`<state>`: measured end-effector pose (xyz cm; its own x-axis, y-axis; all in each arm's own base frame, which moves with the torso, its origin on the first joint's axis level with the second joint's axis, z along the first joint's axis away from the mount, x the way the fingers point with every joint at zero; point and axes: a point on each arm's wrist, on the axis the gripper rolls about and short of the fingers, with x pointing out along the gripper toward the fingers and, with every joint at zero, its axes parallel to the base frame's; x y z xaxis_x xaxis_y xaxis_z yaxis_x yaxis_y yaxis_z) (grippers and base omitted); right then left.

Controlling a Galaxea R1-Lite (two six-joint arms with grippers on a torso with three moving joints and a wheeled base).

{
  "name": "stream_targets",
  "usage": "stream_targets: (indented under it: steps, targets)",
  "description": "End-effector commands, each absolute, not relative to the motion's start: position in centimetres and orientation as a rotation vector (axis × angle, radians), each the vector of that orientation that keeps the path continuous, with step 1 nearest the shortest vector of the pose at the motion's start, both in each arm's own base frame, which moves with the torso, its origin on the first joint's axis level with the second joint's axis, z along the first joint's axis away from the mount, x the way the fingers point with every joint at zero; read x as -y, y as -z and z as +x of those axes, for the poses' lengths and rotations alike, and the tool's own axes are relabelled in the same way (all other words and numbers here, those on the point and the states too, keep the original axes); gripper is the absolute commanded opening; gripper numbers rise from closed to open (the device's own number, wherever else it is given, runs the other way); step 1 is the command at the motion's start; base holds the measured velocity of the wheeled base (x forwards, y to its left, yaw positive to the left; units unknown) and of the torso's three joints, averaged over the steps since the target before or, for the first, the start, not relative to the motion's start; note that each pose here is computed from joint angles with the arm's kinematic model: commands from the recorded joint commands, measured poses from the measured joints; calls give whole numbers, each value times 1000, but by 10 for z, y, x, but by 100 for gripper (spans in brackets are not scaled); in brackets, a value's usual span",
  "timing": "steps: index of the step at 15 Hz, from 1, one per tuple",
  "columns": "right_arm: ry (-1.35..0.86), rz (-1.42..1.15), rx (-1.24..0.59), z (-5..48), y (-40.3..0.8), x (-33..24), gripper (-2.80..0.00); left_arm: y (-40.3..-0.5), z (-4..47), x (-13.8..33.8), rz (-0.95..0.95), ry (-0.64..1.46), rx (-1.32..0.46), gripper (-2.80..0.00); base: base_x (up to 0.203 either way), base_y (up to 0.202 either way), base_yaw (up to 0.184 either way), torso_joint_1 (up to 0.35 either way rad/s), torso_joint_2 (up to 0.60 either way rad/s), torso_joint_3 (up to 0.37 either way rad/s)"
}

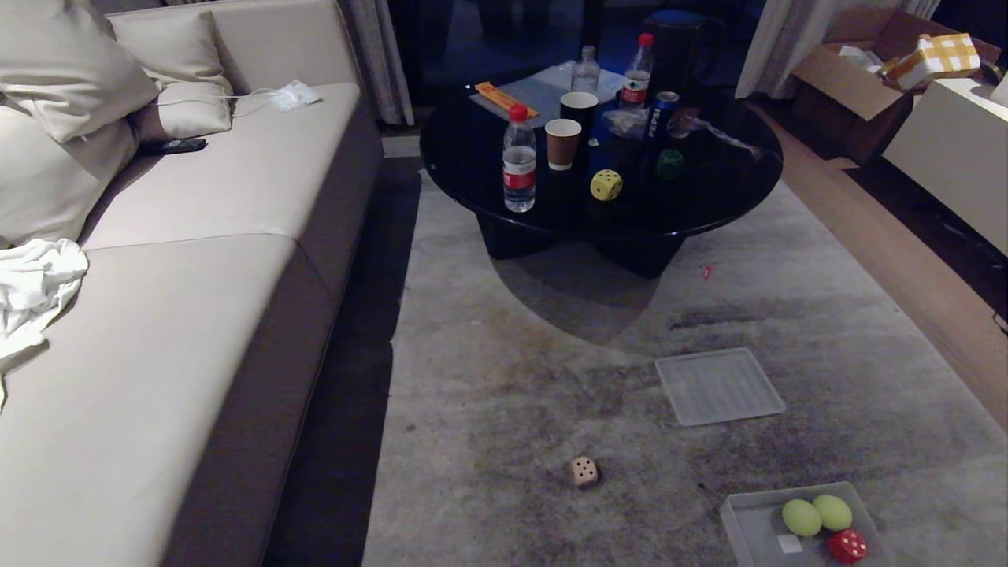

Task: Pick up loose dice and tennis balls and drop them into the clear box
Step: Find toys out of the box

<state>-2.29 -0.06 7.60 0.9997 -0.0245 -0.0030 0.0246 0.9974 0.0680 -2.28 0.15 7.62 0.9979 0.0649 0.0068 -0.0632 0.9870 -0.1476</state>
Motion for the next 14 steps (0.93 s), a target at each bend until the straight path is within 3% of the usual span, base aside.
stream_targets:
  steps: [1, 14]
  targets:
    - [25, 69, -2, -23, -76, 1, -280, -76, -23, -1, -149, -65, 13, -280, 0, 0, 0, -3, -1, -191]
    - [25, 69, -2, -23, -76, 1, -280, -76, -23, -1, -149, -65, 13, -280, 0, 0, 0, 2, 2, -201]
